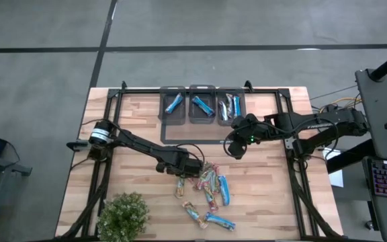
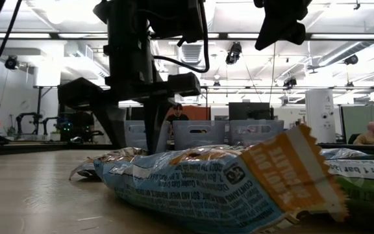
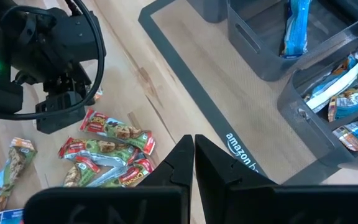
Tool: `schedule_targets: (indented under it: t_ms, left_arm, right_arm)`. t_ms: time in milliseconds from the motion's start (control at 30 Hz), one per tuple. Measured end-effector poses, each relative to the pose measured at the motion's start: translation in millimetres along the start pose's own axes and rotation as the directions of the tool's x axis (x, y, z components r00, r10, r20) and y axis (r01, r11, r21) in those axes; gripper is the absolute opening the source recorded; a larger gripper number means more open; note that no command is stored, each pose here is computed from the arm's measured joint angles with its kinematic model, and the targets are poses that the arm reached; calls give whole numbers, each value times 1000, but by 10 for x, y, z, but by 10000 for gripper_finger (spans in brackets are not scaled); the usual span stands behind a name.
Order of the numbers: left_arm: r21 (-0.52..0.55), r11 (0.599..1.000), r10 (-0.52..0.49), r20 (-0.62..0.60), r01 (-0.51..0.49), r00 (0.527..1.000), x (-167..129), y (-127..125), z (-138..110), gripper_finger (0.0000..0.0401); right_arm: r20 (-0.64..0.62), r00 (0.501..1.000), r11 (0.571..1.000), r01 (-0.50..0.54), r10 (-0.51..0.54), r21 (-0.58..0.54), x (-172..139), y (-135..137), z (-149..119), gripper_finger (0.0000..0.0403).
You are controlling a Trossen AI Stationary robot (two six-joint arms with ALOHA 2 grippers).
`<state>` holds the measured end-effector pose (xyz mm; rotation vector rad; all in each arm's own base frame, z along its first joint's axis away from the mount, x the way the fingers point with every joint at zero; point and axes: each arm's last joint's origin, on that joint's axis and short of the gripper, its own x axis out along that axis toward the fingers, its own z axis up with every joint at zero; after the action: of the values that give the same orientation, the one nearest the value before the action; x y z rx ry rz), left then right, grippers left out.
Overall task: Pick and place Granola Bars by type
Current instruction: Put the yellow granola bar into the right black bin
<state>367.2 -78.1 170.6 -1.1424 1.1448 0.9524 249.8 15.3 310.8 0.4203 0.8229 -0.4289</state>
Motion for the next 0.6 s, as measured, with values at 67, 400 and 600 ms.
schedule_targets:
  t_ms: [67, 400, 600]
  left_arm:
    - [4, 1000, 10, -11, -10, 1000, 28, 2, 1, 181]
    - [22, 999, 32, -49, -31, 998, 102, 3, -7, 179]
    - [23, 999, 39, -49, -38, 998, 104, 10, -6, 156]
  right_arm:
    - [2, 1000, 1000, 3, -3, 0, 0, -1, 1, 8]
    - [-1, 1000, 1000, 10, -10, -2, 0, -6, -4, 9]
    - [-1, 1000, 1000, 11, -11, -2, 0, -6, -4, 8]
